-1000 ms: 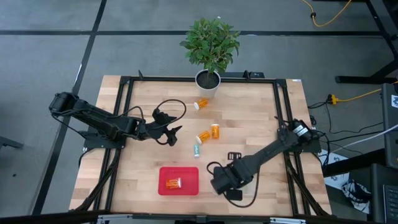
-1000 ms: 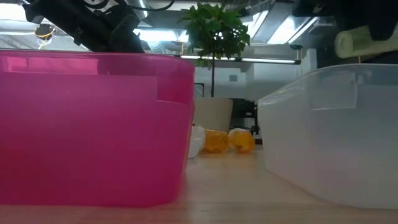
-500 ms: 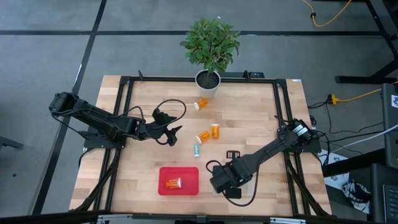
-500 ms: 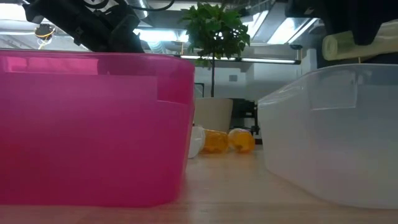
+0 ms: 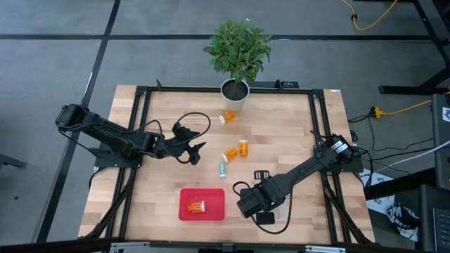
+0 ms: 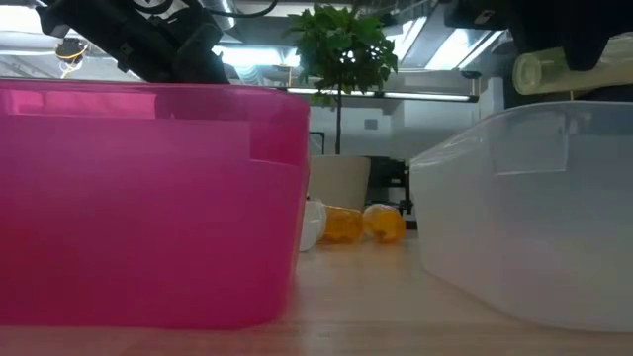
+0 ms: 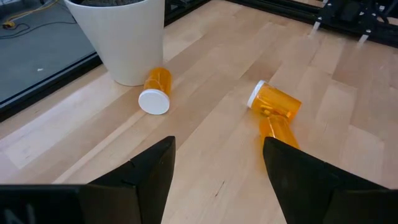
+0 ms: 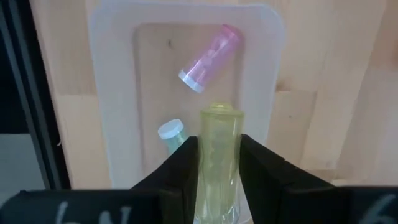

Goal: Pick and place medicine bottles into bin by pill shape (circle, oval)
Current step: Put the small yellow pill bottle into the transparent bin, then put the bottom left large orange pill bottle into the red bin

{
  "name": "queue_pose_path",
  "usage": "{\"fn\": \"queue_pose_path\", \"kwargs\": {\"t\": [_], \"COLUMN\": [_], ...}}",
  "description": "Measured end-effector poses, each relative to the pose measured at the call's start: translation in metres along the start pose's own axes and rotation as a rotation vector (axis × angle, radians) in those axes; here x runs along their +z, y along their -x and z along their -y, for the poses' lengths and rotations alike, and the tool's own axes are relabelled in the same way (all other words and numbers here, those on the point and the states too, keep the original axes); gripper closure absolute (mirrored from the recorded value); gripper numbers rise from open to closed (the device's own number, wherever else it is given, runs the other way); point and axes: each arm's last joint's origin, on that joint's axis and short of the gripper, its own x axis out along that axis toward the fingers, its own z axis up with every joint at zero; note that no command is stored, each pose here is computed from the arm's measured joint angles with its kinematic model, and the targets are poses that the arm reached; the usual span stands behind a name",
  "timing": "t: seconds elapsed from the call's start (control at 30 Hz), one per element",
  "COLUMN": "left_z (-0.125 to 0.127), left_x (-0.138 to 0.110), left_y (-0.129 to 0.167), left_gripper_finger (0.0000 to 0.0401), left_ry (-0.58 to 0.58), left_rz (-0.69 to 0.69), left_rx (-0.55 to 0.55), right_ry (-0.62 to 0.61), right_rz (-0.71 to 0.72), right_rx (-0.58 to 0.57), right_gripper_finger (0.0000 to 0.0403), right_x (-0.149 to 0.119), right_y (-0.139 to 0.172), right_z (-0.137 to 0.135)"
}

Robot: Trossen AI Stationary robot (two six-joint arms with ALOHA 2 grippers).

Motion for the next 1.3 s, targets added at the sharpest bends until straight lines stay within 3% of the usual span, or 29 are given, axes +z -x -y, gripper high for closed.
{"fn": "queue_pose_path", "kwargs": {"t": [0.13, 0.4, 0.53, 0.83, 1.03, 1.3], "left_z": [0.0, 0.0, 0.0, 0.0, 0.0, 0.0], "left_x": [0.0, 0.0, 0.0, 0.0, 0.0, 0.0], "left_y": [0.0, 0.0, 0.0, 0.0, 0.0, 0.0], "left_gripper_finger": [0.0164, 0.0164, 0.0164, 0.0164, 0.0164, 0.0164], "left_ry": [0.0, 0.0, 0.0, 0.0, 0.0, 0.0], "left_rz": [0.0, 0.0, 0.0, 0.0, 0.0, 0.0], "left_rx": [0.0, 0.0, 0.0, 0.001, 0.001, 0.001], "right_ry": [0.059, 0.074, 0.074, 0.084, 0.087, -0.155], "right_rz": [0.012, 0.01, 0.01, 0.024, -0.116, -0.241], "right_rx": [0.02, 0.021, 0.02, -0.032, -0.101, -0.092], "right_gripper_finger": [0.0281, 0.018, 0.0157, 0.0163, 0.017, 0.0185], "right_x": [0.002, 0.001, 0.001, 0.002, -0.01, -0.021], "right_y": [0.0, 0.0, 0.0, 0.0, 0.001, 0.003], "right_z": [-0.001, -0.001, -0.001, 0.002, 0.012, 0.011]}}
